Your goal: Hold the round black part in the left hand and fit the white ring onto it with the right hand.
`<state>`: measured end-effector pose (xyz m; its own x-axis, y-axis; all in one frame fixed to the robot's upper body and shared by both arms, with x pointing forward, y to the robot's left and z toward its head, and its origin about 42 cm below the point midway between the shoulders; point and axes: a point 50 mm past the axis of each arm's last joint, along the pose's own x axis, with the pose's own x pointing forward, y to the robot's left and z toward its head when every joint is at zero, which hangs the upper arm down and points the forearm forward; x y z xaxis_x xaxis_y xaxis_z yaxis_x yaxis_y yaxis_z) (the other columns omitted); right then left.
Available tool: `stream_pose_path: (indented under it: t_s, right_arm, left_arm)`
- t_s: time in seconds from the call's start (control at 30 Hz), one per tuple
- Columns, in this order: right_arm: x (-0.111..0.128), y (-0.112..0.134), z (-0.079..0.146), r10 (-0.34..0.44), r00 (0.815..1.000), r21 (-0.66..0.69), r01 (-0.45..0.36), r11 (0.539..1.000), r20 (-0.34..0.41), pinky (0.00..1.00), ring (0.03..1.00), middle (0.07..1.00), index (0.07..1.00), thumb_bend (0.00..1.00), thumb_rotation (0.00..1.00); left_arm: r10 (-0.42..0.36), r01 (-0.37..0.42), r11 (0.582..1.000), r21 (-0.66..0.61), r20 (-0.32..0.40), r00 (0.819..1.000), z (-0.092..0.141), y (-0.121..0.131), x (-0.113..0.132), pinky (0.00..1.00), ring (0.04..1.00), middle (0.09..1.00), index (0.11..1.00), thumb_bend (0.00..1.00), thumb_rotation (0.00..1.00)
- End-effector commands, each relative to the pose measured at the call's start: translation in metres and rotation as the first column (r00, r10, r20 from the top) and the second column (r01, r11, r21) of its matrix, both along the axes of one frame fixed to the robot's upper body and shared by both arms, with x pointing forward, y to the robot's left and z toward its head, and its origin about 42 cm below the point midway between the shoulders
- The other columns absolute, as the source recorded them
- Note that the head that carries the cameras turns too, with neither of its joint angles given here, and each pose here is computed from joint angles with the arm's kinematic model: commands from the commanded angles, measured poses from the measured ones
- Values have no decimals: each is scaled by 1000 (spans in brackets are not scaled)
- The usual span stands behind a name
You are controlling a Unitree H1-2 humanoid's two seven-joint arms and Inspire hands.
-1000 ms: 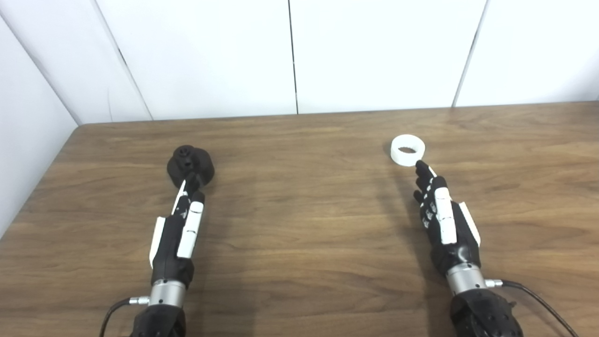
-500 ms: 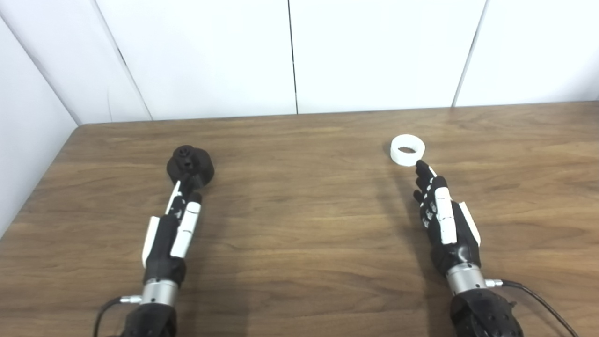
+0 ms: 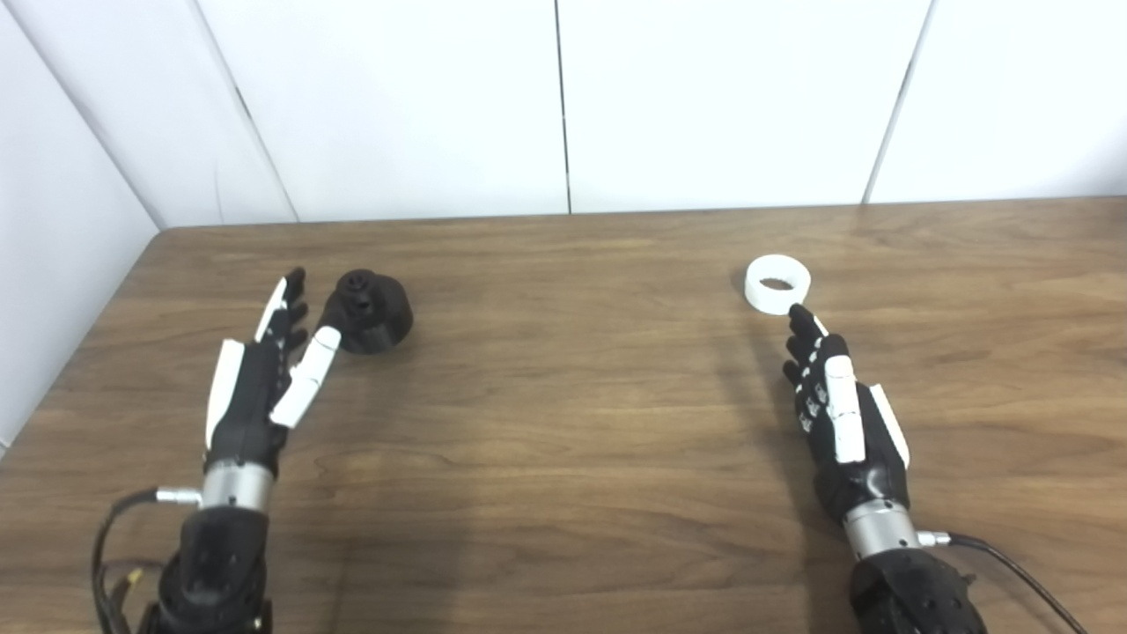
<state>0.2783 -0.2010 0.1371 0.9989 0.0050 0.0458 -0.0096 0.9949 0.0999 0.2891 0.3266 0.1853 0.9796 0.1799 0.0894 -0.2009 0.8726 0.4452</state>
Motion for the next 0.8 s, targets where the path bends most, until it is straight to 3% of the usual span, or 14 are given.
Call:
stream_pose_path:
  t_s: [0.0, 0.1, 0.27, 0.4, 0.6, 0.77]
  right_arm:
    - [6, 6, 12, 8, 998, 14, -9, 1000, 69, 1000, 991, 980, 928, 491, 1000]
    - [6, 5, 11, 10, 998, 12, -11, 1000, 65, 1000, 994, 983, 929, 504, 1000]
    - [5, 5, 11, 9, 998, 11, -10, 1000, 63, 1000, 997, 982, 930, 516, 1000]
    - [4, 5, 12, 2, 998, 9, -2, 1000, 63, 1000, 997, 981, 929, 529, 1000]
    - [3, 6, 12, -4, 998, 7, 4, 1000, 61, 1000, 991, 977, 924, 535, 1000]
    - [3, 6, 11, -6, 998, 1, 6, 1000, 63, 1000, 985, 974, 920, 531, 1000]
  left_arm:
    - [8, -12, 998, 64, 61, 998, 18, 8, 18, 887, 949, 993, 979, 705, 696]
    - [36, -38, 996, 80, 34, 999, 17, 13, 32, 818, 933, 993, 978, 771, 616]
    - [94, -89, 978, 187, -18, 995, 16, 20, 55, 871, 945, 968, 965, 877, 566]
    - [110, -95, 966, 240, -50, 993, 13, 30, 72, 888, 952, 961, 955, 929, 450]
    - [102, -64, 944, 324, -103, 989, 13, 42, 90, 861, 954, 958, 965, 957, 434]
    - [85, -28, 924, 382, -132, 988, 15, 53, 102, 902, 978, 970, 965, 985, 432]
